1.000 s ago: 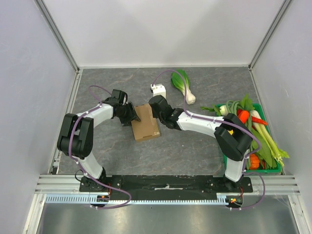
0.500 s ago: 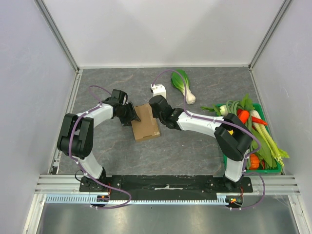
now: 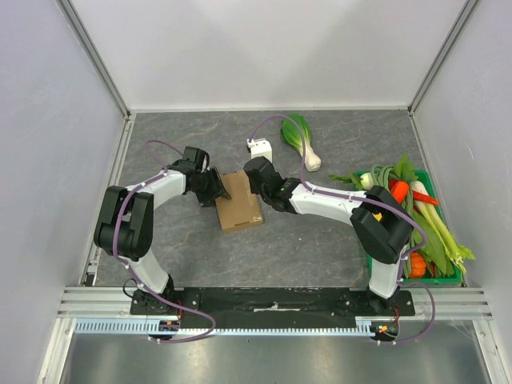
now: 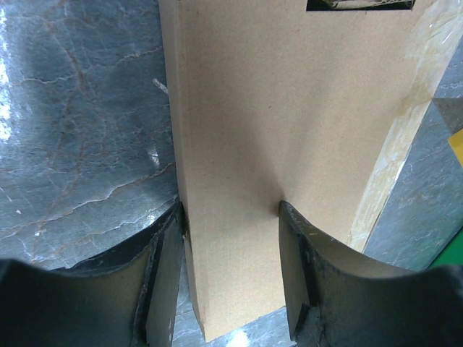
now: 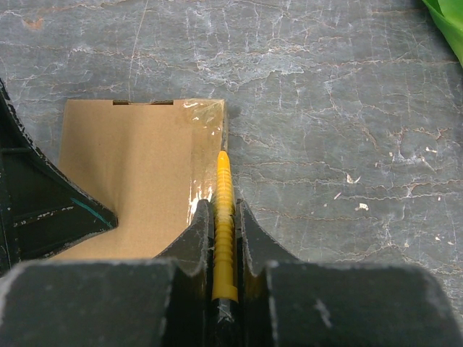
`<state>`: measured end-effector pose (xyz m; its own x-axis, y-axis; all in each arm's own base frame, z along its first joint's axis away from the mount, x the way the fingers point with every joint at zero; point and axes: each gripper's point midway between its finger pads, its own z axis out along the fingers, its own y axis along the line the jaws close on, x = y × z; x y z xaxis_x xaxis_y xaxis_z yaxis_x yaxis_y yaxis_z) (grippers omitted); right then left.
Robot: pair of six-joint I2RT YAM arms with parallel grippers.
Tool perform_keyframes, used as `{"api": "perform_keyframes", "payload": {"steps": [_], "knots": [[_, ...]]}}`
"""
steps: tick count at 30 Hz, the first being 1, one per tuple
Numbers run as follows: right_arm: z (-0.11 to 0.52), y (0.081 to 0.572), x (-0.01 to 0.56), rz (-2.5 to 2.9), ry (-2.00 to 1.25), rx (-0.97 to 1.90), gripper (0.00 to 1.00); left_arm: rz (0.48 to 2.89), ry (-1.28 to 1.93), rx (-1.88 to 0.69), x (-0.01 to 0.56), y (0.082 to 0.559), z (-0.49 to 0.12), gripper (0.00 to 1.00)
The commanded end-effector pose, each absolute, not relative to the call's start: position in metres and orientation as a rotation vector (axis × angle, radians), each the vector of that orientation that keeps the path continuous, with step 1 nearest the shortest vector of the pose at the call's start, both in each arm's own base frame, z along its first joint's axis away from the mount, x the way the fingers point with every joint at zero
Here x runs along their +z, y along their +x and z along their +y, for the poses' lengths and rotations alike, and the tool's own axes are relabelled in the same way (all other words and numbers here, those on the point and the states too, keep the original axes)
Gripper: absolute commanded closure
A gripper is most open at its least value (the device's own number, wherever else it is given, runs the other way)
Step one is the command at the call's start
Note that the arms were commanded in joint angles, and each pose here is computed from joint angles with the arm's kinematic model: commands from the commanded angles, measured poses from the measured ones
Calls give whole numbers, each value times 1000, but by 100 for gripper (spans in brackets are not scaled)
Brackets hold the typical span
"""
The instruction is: Unpack the express box
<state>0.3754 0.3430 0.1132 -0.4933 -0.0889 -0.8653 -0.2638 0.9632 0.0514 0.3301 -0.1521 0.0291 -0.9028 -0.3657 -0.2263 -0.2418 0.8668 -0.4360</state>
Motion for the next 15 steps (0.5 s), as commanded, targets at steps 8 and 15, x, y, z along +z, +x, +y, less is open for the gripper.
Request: {"api": "perform_keyframes", "payload": {"steps": [8, 15], "knots": [[341, 381, 129, 2044, -210, 232, 100, 2872, -522, -410, -5, 302, -134, 81], [337, 380, 139, 2017, -191, 240, 100, 2872, -525, -410, -5, 302, -133, 81]]}}
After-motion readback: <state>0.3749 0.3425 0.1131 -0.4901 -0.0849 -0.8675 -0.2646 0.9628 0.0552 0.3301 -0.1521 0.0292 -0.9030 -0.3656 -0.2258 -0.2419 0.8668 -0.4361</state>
